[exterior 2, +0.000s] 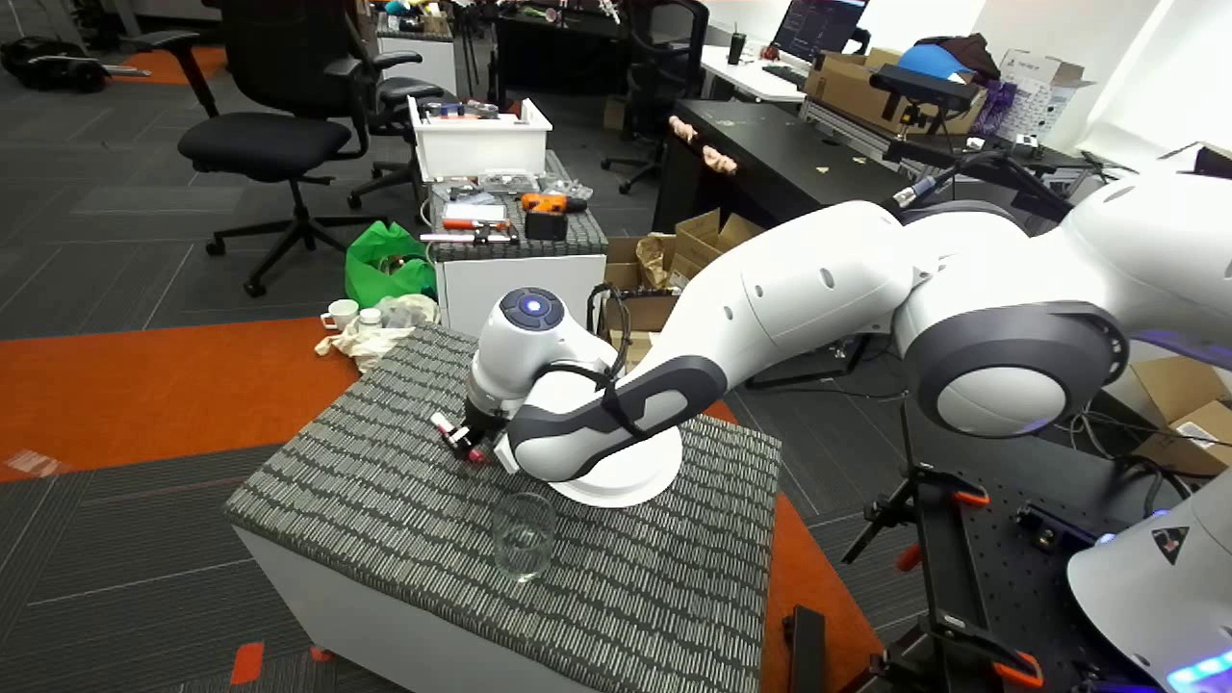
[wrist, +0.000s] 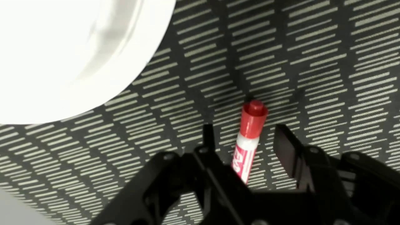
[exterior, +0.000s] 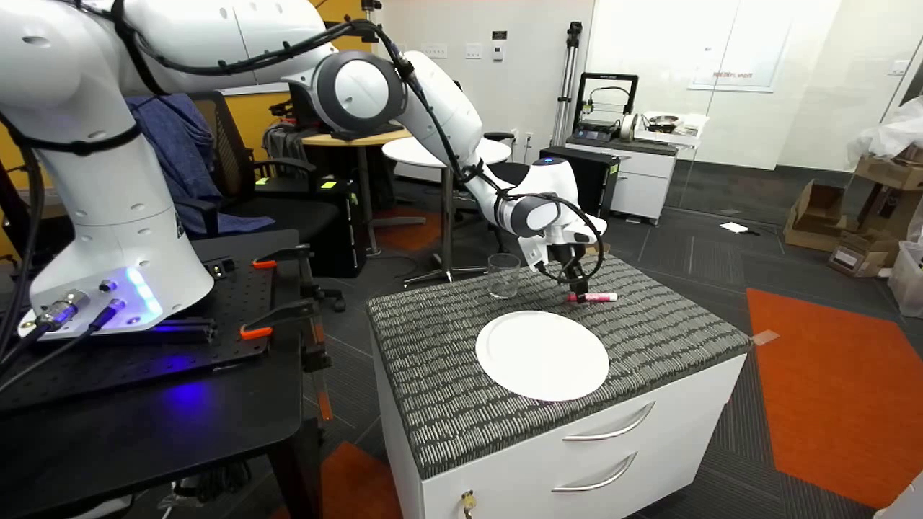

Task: Put the orange sharpie in the cup

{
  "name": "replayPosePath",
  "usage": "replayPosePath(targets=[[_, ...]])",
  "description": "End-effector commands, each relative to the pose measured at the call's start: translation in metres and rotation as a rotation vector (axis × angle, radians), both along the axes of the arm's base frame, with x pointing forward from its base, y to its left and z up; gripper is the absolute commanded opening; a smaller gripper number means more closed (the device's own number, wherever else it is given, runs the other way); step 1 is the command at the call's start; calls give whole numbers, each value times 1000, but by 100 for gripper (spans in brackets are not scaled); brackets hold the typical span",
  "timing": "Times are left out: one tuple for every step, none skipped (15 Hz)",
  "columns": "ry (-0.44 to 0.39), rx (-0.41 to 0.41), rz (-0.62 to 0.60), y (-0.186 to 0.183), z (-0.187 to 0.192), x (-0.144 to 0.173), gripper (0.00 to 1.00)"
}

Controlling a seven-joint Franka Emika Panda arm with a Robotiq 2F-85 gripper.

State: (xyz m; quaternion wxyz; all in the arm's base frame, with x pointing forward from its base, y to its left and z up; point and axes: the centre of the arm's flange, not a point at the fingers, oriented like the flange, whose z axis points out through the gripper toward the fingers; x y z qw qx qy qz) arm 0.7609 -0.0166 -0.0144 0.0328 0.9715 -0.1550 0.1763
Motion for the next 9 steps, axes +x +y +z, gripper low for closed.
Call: replayPosePath(targets=[[33, 12, 16, -2, -12, 26, 86], [37, 16, 17, -3, -13, 27, 87], [40, 20, 17, -3, -15, 27, 88], [43, 25, 18, -3, -16, 29, 91], [48, 27, 18, -4, -18, 30, 91], [52, 30, 22, -4, -20, 31, 87], [56, 32, 30, -4, -21, 31, 85], [60, 36, 32, -5, -22, 32, 86], [63, 37, 38, -5, -23, 32, 84]])
